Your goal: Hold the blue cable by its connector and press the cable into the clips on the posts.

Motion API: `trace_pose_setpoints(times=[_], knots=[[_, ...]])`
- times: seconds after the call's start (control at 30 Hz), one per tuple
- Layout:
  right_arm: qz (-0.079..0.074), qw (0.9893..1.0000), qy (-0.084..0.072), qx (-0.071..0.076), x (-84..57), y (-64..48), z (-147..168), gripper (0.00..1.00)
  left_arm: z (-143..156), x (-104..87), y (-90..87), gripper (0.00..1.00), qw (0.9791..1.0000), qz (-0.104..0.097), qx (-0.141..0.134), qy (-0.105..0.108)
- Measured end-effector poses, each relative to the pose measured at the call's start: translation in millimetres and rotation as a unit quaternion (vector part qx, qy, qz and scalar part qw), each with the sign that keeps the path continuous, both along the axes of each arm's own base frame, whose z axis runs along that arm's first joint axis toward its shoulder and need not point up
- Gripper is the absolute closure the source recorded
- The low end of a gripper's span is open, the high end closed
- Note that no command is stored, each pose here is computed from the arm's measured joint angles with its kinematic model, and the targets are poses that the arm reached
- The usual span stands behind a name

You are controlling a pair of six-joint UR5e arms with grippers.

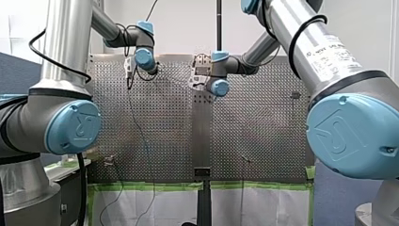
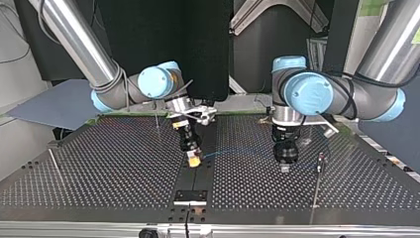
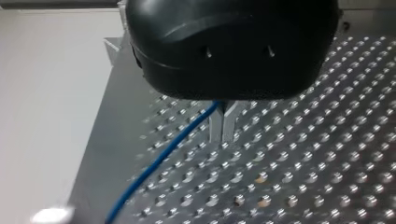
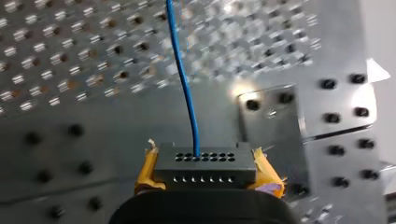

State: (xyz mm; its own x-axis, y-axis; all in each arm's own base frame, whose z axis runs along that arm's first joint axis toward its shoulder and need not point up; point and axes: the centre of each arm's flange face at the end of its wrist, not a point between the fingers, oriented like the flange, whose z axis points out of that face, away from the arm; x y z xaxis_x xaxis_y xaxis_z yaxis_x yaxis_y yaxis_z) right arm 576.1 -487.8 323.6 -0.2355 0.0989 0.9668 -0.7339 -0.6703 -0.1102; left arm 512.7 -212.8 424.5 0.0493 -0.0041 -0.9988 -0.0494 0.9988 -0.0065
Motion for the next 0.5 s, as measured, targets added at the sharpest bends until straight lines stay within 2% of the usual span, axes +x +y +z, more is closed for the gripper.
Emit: trace_pose_setpoints(times=[0.2, 0.37, 0.5], knots=[[-0.019, 0.9995, 0.018, 0.015, -9.4, 5.2, -25.6, 1.00, -36.7, -6.2, -13.8, 1.00, 0.9999, 0.000, 0.009, 0.013], [-0.034, 0.9990, 0.021, 0.018, -17.5, 4.8, -39.2, 1.00, -77.3, -10.2, -27.3, 1.00, 0.9991, -0.008, 0.021, 0.036], [-0.042, 0.9987, 0.021, 0.020, -25.8, 2.8, -51.0, 1.00, -98.9, -15.5, -33.3, 1.00, 0.9987, -0.012, 0.023, 0.045]])
